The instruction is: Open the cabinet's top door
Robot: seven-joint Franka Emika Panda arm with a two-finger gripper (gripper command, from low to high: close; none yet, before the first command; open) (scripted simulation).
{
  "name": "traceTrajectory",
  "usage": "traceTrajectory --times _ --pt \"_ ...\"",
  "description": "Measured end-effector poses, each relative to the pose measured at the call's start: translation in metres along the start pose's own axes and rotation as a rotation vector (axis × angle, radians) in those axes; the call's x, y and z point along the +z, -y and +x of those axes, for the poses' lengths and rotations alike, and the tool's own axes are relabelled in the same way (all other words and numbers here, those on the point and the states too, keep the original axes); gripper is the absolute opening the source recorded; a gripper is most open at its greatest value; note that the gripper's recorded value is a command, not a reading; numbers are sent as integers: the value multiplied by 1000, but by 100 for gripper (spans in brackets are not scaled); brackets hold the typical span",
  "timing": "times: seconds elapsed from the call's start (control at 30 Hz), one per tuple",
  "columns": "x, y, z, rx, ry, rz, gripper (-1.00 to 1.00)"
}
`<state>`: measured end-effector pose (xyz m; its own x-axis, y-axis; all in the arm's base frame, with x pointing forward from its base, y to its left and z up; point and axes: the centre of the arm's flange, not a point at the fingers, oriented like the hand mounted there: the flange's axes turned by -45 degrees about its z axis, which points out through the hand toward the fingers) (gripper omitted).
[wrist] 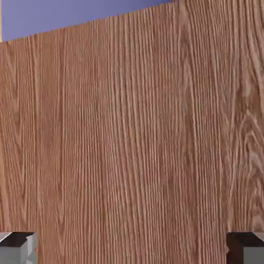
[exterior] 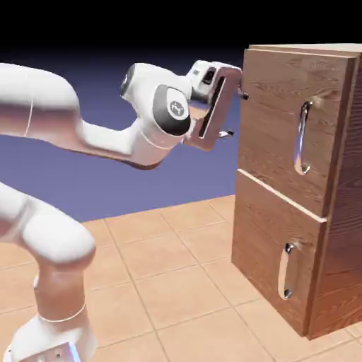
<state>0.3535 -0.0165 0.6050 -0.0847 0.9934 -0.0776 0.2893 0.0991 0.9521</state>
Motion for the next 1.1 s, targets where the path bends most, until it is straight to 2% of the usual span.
traceTrajectory --times 0.6,1.0,1.1 --pt "0 18 -77 -883 114 -191 0" --pt "41 70 -132 -1451 241 -220 0" --pt "68 65 -136 -1475 246 -220 0"
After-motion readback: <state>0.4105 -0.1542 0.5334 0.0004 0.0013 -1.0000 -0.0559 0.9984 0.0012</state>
